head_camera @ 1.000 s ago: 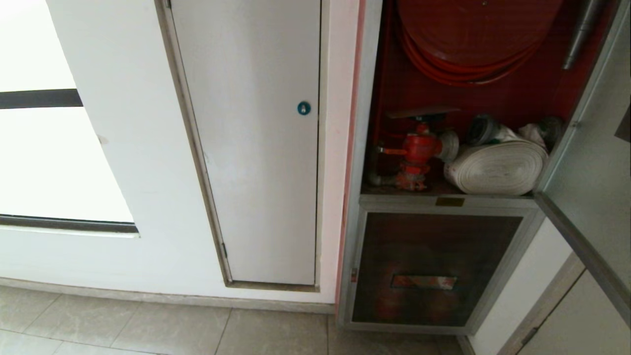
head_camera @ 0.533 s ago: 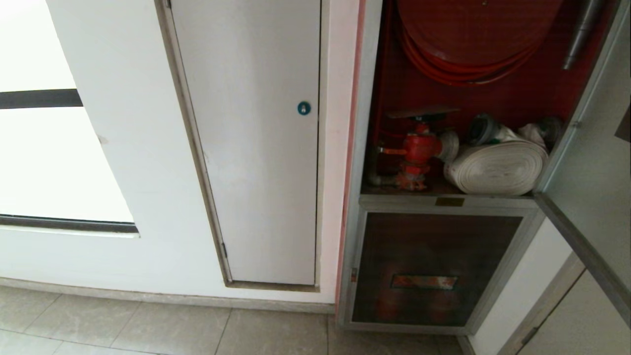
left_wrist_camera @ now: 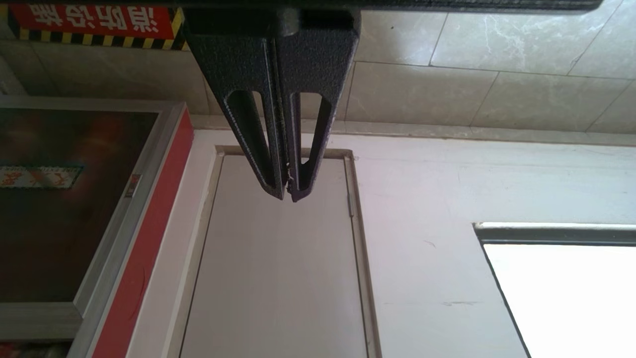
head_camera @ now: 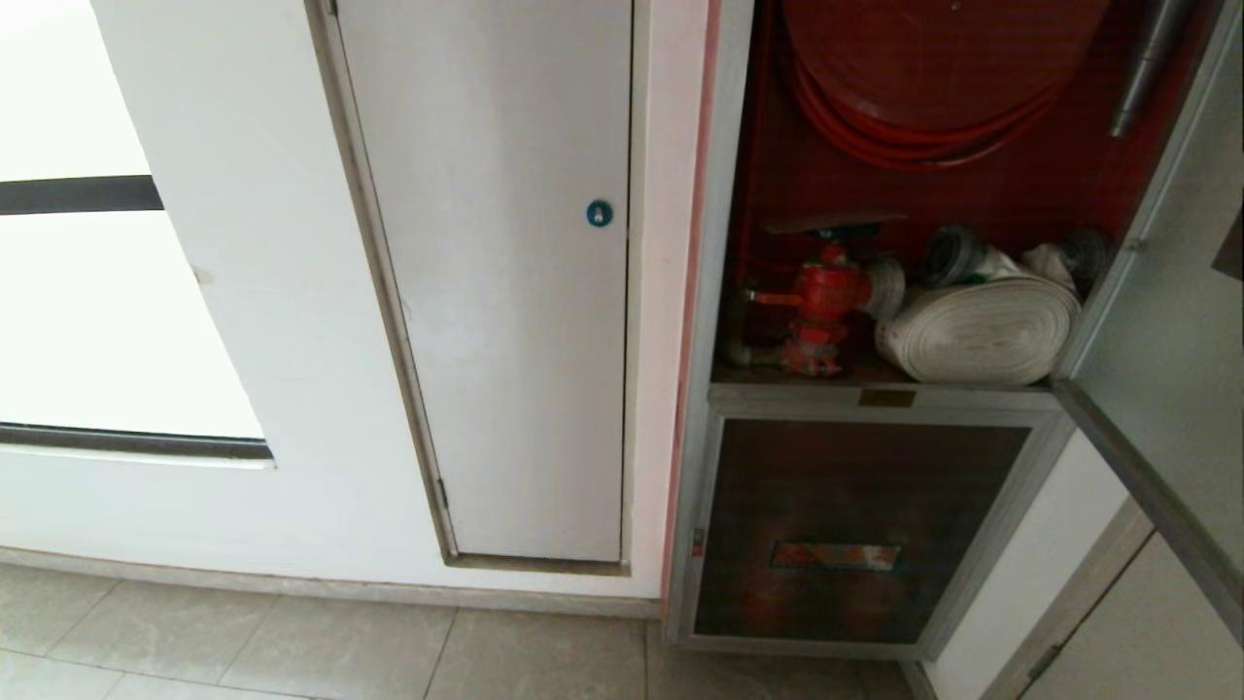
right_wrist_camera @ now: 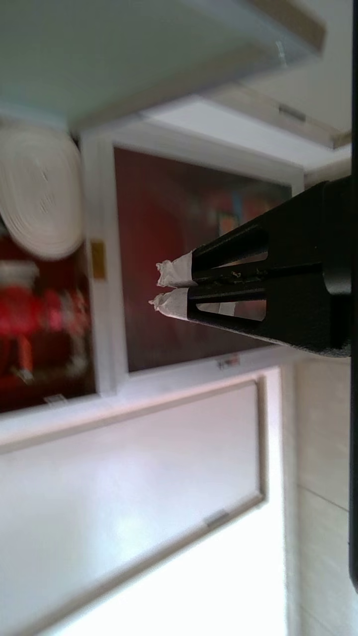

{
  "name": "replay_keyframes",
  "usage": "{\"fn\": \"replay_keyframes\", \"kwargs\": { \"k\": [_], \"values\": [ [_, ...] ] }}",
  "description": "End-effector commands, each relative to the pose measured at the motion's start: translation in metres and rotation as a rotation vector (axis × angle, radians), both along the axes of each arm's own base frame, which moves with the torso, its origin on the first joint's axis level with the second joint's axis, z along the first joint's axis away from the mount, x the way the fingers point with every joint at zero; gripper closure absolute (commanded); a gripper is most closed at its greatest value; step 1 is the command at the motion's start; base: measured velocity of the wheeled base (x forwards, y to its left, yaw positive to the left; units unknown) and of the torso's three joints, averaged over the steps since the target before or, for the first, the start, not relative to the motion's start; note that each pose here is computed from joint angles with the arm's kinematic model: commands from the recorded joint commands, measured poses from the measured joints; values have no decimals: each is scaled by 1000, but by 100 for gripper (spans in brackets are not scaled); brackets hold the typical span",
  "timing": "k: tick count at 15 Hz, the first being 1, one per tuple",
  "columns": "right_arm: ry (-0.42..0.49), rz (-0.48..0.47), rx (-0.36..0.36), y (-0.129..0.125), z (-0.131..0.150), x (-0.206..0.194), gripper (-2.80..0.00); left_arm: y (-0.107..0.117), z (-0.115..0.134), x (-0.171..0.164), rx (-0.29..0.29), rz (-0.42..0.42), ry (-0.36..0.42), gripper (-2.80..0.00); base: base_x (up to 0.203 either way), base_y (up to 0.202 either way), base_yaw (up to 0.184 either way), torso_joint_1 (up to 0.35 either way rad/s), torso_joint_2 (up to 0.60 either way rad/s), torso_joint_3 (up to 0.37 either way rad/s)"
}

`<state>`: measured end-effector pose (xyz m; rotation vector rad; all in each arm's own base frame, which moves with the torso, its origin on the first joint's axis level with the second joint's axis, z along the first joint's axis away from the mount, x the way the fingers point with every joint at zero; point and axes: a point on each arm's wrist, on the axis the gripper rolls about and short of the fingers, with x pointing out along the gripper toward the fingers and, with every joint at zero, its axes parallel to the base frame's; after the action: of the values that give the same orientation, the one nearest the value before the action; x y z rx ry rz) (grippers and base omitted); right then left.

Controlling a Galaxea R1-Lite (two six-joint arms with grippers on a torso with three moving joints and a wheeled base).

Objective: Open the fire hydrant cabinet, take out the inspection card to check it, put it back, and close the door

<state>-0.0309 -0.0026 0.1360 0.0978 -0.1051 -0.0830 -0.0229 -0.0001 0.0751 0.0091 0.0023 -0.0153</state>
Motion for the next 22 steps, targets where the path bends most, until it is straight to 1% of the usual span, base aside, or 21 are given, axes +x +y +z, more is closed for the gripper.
{"fn": "replay_keyframes", "kwargs": {
  "k": [1, 3, 5, 7, 8, 9, 11, 13, 16, 17, 19, 21, 22],
  "values": [
    [47, -72, 4, -1, 21, 10, 0, 0, 0, 0, 0, 0, 1, 0, 0, 0, 0, 0, 0, 0],
    [19, -261, 7, -6, 50, 12, 0, 0, 0, 0, 0, 0, 1, 0, 0, 0, 0, 0, 0, 0],
    [-8, -402, 10, -8, 74, 12, 0, 0, 0, 0, 0, 0, 1, 0, 0, 0, 0, 0, 0, 0],
    [4, -561, 1, -11, 91, 17, 0, 0, 0, 0, 0, 0, 1, 0, 0, 0, 0, 0, 0, 0],
    [10, -612, -12, -12, 97, 18, 0, 0, 0, 0, 0, 0, -1, 0, 0, 0, 0, 0, 0, 0],
    [6, -648, -19, -13, 104, 19, 0, 0, 0, 0, 0, 0, 1, 0, 0, 0, 0, 0, 0, 0],
    [-35, -730, -5, -13, 120, 18, 0, 0, 0, 0, 0, 0, 1, 0, 0, 0, 0, 0, 0, 0],
    [-78, -833, -5, -11, 134, 12, 0, 0, 0, 0, 1, 0, 1, 0, 0, 0, 0, 0, 0, 0],
    [-170, -975, -21, -7, 155, 3, 0, 0, 0, 0, 0, 0, 1, 0, 0, 0, 0, 0, 0, 0],
    [-197, -1018, -13, -7, 162, 2, 0, 0, 0, 0, 0, 0, 1, 0, 0, 0, 0, 0, 0, 0],
    [-223, -1045, 0, -10, 172, 11, 0, 0, 0, 0, 2, 0, -1, 0, 0, 0, 0, 0, 0, 0],
    [-214, -1058, 4, -14, 180, 24, 0, 0, 0, 0, 1, 0, 0, 0, 0, 0, 0, 0, 0, 0],
    [-232, -1067, 16, -15, 185, 28, 0, 0, 0, 0, 0, 0, 1, 0, 0, 0, 0, 0, 0, 0]
  ]
}}
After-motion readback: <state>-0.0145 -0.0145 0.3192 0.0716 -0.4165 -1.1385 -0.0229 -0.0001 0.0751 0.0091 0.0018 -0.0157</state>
